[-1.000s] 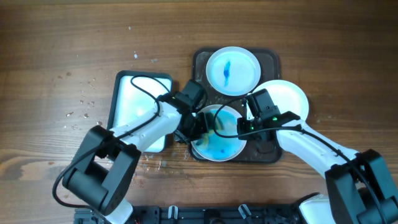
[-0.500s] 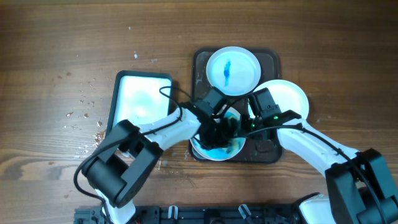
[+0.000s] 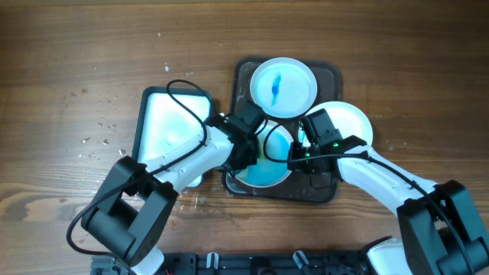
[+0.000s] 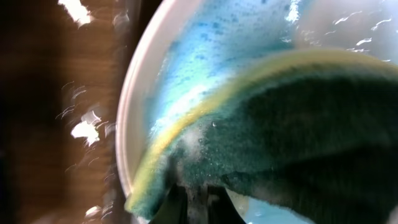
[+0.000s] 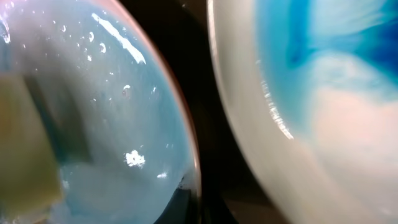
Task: Clean dirty plates on tray and stack at the side
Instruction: 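Scrub the lower white plate with the sponge in the left gripper, then drop the sponge into the basin with the left gripper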
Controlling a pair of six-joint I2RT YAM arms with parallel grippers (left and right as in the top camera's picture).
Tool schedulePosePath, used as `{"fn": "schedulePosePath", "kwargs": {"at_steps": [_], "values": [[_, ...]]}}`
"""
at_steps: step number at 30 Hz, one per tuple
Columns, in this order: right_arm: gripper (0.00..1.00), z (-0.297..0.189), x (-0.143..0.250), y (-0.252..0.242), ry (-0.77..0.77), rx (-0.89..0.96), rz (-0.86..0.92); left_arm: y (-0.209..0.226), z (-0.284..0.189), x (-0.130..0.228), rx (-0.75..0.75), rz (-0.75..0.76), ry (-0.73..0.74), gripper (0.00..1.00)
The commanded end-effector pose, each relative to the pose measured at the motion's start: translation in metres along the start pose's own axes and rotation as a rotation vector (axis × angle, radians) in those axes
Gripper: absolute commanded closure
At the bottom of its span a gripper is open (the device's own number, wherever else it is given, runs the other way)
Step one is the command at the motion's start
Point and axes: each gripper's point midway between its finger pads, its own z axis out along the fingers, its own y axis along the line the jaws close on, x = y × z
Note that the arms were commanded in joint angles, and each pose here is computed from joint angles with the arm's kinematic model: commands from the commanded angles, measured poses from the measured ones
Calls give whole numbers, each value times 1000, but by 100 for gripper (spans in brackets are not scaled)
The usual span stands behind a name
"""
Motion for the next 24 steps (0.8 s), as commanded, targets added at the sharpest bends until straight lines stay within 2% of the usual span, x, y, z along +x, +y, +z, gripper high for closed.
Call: {"fn": "schedulePosePath", "kwargs": {"at_steps": [1,2,4,7,9,11,13,15,17,19,22,24], "values": [[96,9,2,-26,1,112,14,-54,9,10,297,24,120,96],[96,8,3,-26,3,113,15,-83,4,16,428,64,151,96],[96,8,3,-26,3,113,15,-109,7,27,508,119,172,96],[96,8,3,-26,4,114,15,-111,29,44,473,123,221,96],[96,8,3,-26,4,114,15,-101,36,37,446,94,225,96],[96,8,3,-26,5,114,15,-77,40,16,381,81,166,96],[96,8,5,-27,10,118,16,-26,38,-18,186,22,64,96],[96,8,5,-28,13,120,16,18,21,-46,11,-7,-17,96],[96,8,5,-28,13,120,16,38,-6,-60,-65,-17,-49,96],[96,8,5,-28,14,120,3,27,-20,-54,-12,-7,-34,96],[96,8,7,-29,25,122,-81,-15,-58,-26,251,11,75,96],[96,1,10,-27,52,125,-144,-8,-100,-21,308,-3,34,96]]}}
